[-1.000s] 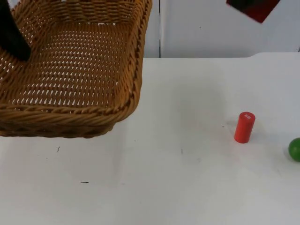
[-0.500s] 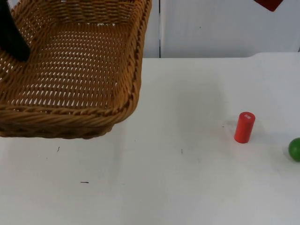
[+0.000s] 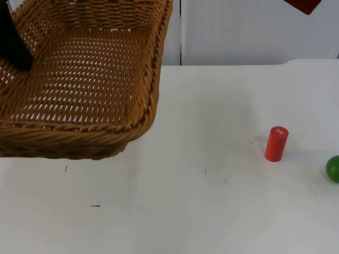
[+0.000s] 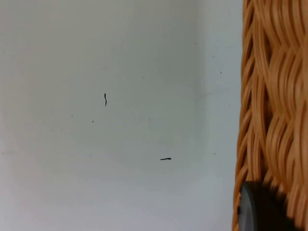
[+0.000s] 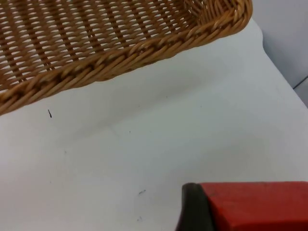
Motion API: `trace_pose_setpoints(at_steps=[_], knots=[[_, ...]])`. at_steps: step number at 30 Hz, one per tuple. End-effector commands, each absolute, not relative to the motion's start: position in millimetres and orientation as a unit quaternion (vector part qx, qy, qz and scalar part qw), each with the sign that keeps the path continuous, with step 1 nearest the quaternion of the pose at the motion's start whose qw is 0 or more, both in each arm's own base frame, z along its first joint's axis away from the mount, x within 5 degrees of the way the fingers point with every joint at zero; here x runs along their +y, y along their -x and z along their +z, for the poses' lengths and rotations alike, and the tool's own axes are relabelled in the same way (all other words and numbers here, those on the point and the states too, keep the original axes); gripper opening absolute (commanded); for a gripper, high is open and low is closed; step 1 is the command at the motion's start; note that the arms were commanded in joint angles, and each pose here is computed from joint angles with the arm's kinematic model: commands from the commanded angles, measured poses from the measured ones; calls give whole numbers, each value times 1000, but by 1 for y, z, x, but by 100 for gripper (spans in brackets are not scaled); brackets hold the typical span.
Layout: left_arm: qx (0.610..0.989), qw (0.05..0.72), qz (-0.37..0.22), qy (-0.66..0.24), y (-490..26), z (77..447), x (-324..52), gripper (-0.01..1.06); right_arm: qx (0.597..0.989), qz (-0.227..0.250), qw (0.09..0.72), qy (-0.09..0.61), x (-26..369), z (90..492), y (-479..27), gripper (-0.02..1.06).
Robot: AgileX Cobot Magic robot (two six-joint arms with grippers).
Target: Pick up the basket with the left hand and place the object to the left of the red cylinder into the basket with the right hand.
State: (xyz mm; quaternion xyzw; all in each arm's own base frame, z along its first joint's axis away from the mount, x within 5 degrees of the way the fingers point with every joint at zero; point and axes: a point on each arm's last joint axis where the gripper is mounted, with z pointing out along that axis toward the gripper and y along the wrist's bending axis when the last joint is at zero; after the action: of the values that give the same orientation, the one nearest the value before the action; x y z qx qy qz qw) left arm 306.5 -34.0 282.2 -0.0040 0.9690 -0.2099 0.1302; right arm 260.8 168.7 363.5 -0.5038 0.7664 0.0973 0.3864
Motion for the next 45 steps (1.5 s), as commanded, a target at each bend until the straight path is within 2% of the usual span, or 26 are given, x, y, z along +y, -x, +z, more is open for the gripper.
trace_pose_setpoints(at_steps=[1,11,14,21,27,31,39,45], knots=[[967,135,-217,8,-304,286,-35,0,762,102,403,497,170,369,-259,0],[967,135,-217,8,-304,286,-35,0,754,138,413,492,186,372,-258,0],[967,133,-218,8,-304,286,-35,0,726,147,412,530,219,374,-255,0],[967,135,-217,5,-304,286,-35,0,696,166,429,551,269,376,-261,0],[967,135,-217,5,-304,286,-35,0,704,189,427,534,306,365,-279,0],[966,136,-221,7,-304,286,-35,0,724,209,421,506,324,352,-296,0],[966,136,-221,7,-304,286,-35,0,735,203,420,492,338,320,-314,0],[966,136,-221,7,-304,286,-35,0,749,217,404,478,347,298,-321,0]])
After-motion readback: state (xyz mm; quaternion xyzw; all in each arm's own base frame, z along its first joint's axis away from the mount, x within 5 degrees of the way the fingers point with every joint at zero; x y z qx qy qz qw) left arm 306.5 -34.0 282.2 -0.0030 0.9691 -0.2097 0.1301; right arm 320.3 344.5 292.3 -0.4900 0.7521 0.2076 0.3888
